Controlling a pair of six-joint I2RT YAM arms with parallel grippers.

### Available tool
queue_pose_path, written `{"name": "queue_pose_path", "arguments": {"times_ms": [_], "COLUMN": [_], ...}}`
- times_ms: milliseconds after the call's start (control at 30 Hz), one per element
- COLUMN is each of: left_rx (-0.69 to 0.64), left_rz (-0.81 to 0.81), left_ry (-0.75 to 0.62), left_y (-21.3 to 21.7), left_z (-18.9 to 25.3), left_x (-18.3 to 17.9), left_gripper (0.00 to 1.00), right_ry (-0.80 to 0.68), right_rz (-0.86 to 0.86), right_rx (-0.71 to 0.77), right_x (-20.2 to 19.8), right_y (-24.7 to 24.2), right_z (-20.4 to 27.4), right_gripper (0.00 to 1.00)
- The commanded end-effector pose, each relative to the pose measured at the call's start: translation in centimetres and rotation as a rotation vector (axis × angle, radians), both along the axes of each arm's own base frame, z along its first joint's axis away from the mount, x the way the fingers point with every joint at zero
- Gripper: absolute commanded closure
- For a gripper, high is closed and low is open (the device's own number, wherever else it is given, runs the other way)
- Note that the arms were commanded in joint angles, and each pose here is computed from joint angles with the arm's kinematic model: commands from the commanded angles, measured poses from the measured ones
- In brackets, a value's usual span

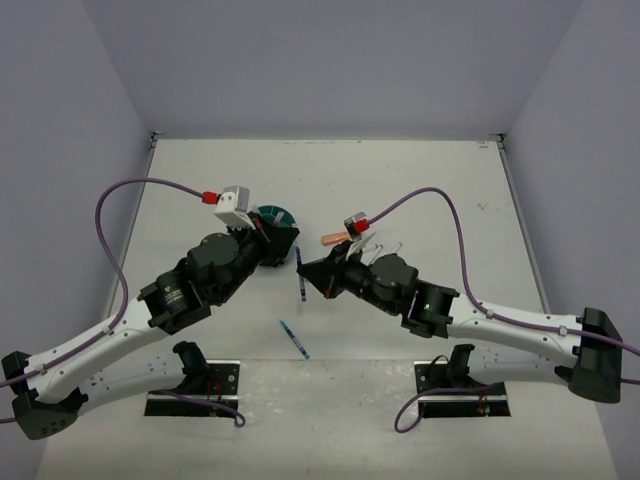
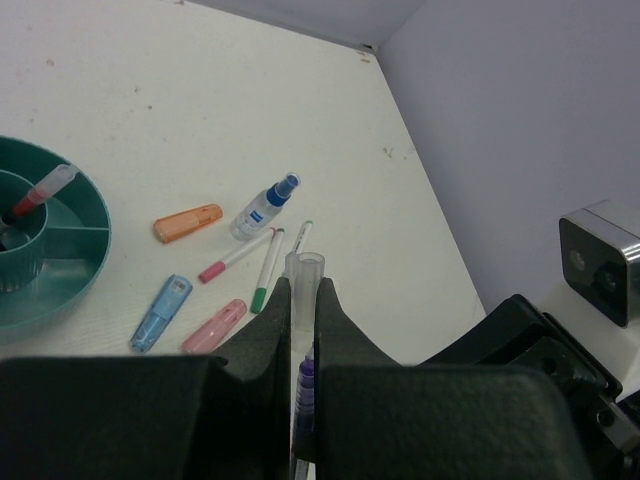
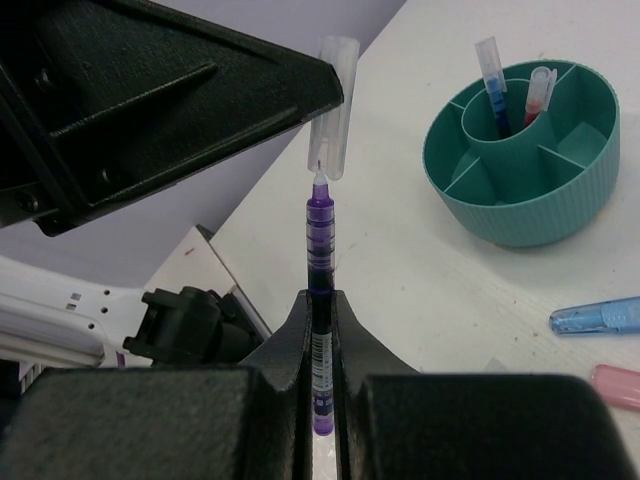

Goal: Sort the stationery into containers
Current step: Close the pen cap on the pen.

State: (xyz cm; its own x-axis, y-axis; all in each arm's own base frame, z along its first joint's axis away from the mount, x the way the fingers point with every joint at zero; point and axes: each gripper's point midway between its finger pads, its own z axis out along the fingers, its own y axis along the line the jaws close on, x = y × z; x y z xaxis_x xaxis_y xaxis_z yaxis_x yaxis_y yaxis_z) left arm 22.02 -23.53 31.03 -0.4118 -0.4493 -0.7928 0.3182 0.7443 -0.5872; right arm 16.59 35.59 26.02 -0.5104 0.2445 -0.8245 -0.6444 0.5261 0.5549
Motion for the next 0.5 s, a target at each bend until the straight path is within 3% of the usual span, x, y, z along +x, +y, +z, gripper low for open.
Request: {"name": "queue_pose_path", "arguments": {"times_ms": [0, 467], "left_rx": [-0.008, -0.049], "left_rz": [-0.016, -0.085], "left_ry": [-0.038, -0.012], "left_y": [-0.5, -1.8], "left_z": [0.5, -0.3], "left_x": [0.2, -0.7], "left_gripper": [1.0, 1.0], "right_ry": [-0.054, -0.08], "right_rz": [-0.047, -0.119], "right_rx": [0.067, 0.069], "right_x": [0.7, 2.1], "right_y": [-0.4, -0.9], "right_z": [3.6, 5.1], "right_gripper": [1.0, 1.0]}}
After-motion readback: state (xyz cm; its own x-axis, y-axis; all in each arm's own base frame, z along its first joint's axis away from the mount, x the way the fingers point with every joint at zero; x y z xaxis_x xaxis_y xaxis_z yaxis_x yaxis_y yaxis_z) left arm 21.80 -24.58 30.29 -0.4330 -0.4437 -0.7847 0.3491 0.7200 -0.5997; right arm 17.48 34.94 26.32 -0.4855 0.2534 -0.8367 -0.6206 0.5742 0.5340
